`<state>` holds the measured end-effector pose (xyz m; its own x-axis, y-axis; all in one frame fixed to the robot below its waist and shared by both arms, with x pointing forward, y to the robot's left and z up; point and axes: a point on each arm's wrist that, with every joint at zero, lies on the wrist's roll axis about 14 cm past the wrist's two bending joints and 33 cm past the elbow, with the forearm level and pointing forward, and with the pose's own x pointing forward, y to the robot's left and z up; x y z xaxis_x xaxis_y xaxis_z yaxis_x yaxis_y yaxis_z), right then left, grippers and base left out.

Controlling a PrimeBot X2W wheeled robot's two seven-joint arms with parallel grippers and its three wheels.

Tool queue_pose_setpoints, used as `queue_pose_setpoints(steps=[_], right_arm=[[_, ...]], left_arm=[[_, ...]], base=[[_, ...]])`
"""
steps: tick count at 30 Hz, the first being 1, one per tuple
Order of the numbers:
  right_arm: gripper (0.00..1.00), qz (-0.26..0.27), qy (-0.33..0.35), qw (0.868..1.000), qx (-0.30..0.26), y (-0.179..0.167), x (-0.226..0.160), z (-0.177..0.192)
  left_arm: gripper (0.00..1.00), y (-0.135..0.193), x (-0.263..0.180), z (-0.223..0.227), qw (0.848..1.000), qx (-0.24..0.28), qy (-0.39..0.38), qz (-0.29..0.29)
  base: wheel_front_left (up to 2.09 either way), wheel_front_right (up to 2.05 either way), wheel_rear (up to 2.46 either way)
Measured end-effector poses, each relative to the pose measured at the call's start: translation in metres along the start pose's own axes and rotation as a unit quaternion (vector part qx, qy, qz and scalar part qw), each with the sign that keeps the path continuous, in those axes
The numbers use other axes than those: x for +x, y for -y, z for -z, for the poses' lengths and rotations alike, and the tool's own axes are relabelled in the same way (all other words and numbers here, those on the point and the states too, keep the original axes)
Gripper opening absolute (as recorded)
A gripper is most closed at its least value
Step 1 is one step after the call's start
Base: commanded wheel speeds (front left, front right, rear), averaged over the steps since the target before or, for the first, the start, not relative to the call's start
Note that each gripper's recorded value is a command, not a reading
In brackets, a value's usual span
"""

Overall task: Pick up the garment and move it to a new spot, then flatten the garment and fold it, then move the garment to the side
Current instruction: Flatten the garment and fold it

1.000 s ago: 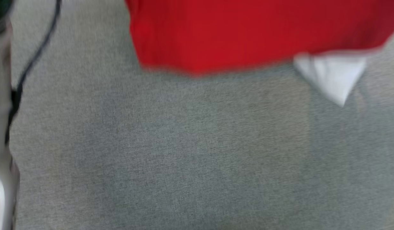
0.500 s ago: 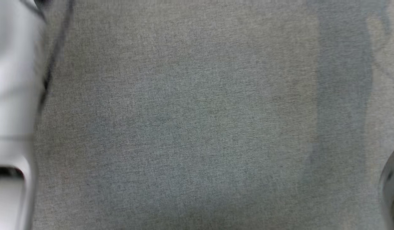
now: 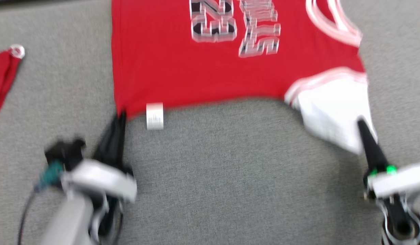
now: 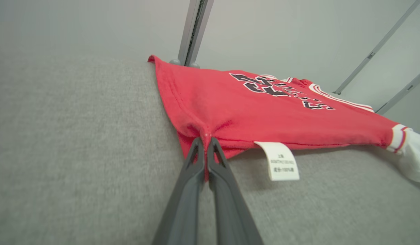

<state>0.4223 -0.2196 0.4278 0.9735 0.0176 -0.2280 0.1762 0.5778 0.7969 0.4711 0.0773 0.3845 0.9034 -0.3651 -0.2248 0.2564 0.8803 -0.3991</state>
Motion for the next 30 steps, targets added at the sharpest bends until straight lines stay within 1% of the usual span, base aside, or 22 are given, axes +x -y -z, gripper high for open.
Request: queue_pose_setpoints(steps=[2, 5, 6, 9, 10, 12, 15, 19, 22, 24, 27, 30], right_arm=[[0.0, 0.016, -0.009, 1.0, 0.01, 0.009, -0.03, 0.005], [0.0, 0.061, -0.017, 0.998, 0.015, 0.037, -0.081, 0.011], [0.0, 0.061, -0.017, 0.998, 0.015, 0.037, -0.081, 0.011], [0.0, 0.102, -0.025, 0.994, 0.019, 0.059, -0.126, 0.02], [0.0, 0.101, -0.027, 0.994, 0.02, 0.058, -0.136, 0.022], [0.0, 0.096, -0.026, 0.995, 0.02, 0.056, -0.135, 0.02], [0.0, 0.064, -0.022, 0.998, 0.009, 0.04, -0.12, 0.01], [0.0, 0.024, -0.025, 0.999, -0.017, 0.02, -0.094, -0.007], [0.0, -0.001, -0.036, 0.998, -0.053, 0.005, -0.069, -0.018], [0.0, -0.01, -0.047, 0.996, -0.071, -0.001, -0.055, -0.02], [0.0, -0.018, -0.062, 0.994, -0.092, -0.009, -0.033, -0.022], [0.0, -0.022, -0.073, 0.991, -0.114, -0.014, -0.01, -0.026]], left_arm=[[0.0, 0.007, -0.036, 0.014, 1.0, -0.016, -0.018, -0.016], [0.0, 0.026, -0.096, 0.047, 0.996, -0.038, -0.073, -0.03], [0.0, 0.026, -0.096, 0.047, 0.996, -0.038, -0.073, -0.03], [0.0, 0.057, -0.145, 0.07, 0.989, -0.088, -0.116, -0.029], [0.0, 0.068, -0.159, 0.07, 0.987, -0.103, -0.122, -0.025], [0.0, 0.067, -0.16, 0.065, 0.988, -0.099, -0.118, -0.024], [0.0, 0.066, -0.155, 0.051, 0.99, -0.082, -0.115, -0.019], [0.0, 0.069, -0.131, 0.015, 0.994, -0.061, -0.09, -0.001], [0.0, 0.062, -0.114, -0.003, 0.996, -0.042, -0.084, -0.003], [0.0, 0.058, -0.106, -0.008, 0.995, -0.031, -0.092, -0.011], [0.0, 0.059, -0.092, -0.015, 0.995, -0.023, -0.098, -0.008], [0.0, 0.048, -0.078, -0.017, 0.994, -0.002, -0.109, -0.024]], base=[[0.0, 0.0, 0.0], [0.0, 0.0, 0.0], [0.0, 0.0, 0.0], [0.0, 0.0, 0.0], [0.0, 0.0, 0.0], [0.0, 0.0, 0.0], [0.0, 0.0, 0.0], [0.0, 0.0, 0.0], [0.0, 0.0, 0.0], [0.0, 0.0, 0.0], [0.0, 0.0, 0.0], [0.0, 0.0, 0.0]])
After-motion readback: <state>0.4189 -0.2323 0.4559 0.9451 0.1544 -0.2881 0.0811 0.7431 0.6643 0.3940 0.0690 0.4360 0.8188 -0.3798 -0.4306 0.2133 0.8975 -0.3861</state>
